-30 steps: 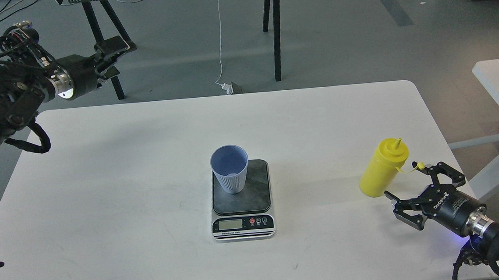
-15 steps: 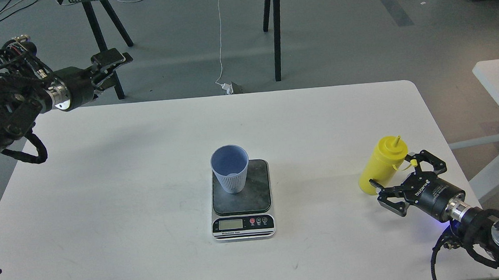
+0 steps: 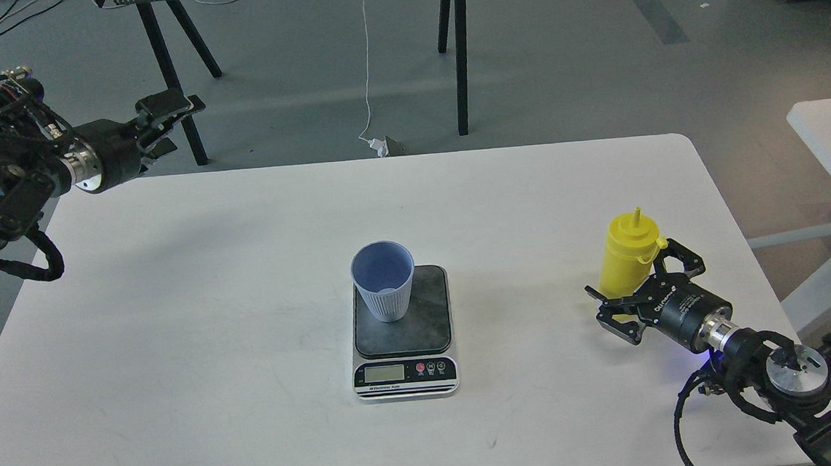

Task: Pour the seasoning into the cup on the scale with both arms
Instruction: 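Lift the yellow bottle and swing it above the blue cup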

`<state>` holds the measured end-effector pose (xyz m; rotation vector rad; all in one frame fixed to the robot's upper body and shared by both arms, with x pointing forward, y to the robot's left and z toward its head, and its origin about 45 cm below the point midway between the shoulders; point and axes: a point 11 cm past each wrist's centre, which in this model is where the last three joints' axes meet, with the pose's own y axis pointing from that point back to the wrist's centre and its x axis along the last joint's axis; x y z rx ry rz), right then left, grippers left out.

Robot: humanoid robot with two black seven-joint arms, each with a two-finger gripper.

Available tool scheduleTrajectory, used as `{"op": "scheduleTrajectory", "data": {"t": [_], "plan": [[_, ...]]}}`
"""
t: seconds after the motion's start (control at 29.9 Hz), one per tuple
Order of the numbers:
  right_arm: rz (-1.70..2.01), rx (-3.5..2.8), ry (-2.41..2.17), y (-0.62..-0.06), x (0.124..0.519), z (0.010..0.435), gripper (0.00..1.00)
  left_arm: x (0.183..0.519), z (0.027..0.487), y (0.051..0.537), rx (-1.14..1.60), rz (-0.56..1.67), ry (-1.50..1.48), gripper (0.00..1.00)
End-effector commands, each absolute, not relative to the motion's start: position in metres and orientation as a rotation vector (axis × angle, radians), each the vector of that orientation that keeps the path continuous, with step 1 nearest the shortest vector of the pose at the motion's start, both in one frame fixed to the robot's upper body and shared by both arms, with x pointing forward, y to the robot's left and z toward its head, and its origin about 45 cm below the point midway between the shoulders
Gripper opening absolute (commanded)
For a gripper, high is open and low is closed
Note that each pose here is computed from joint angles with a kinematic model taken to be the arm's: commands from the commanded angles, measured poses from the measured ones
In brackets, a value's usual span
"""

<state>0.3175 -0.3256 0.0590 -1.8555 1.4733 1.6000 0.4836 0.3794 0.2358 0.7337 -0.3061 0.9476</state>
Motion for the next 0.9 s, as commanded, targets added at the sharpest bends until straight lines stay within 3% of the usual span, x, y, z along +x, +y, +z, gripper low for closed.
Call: {"op": "scheduleTrajectory", "data": {"t": [0.0, 0.1, 0.23, 0.33, 0.47, 0.7, 0.87], "plan": [[1.602, -1.857, 1.471, -0.323, 0.318, 0.058, 0.7, 0.482, 0.233, 0.38, 0.736, 0.947, -0.301, 1.0], [1.604, -1.852, 1.461, -0.319, 0.319, 0.057, 0.42, 0.482, 0.232, 0.379, 0.739, 0.944, -0.301, 1.0], [1.617, -1.837, 1.445, -0.308, 0.319, 0.053, 0.27, 0.482, 0.232, 0.379, 0.74, 0.941, -0.3, 1.0], [1.602, -1.849, 1.416, -0.3, 0.328, 0.059, 0.04, 0.482, 0.232, 0.379, 0.74, 0.941, -0.302, 1.0], [1.456, -1.942, 1.353, -0.294, 0.378, 0.109, 0.02, 0.482, 0.232, 0.377, 0.739, 0.938, -0.302, 1.0], [0.783, -2.392, 1.427, -0.306, 0.495, 0.297, 0.02, 0.484, 0.232, 0.372, 0.725, 0.938, -0.3, 1.0], [0.368, -2.684, 1.45, -0.254, 0.528, 0.38, 0.02, 0.484, 0.233, 0.372, 0.718, 0.942, -0.299, 1.0]]}}
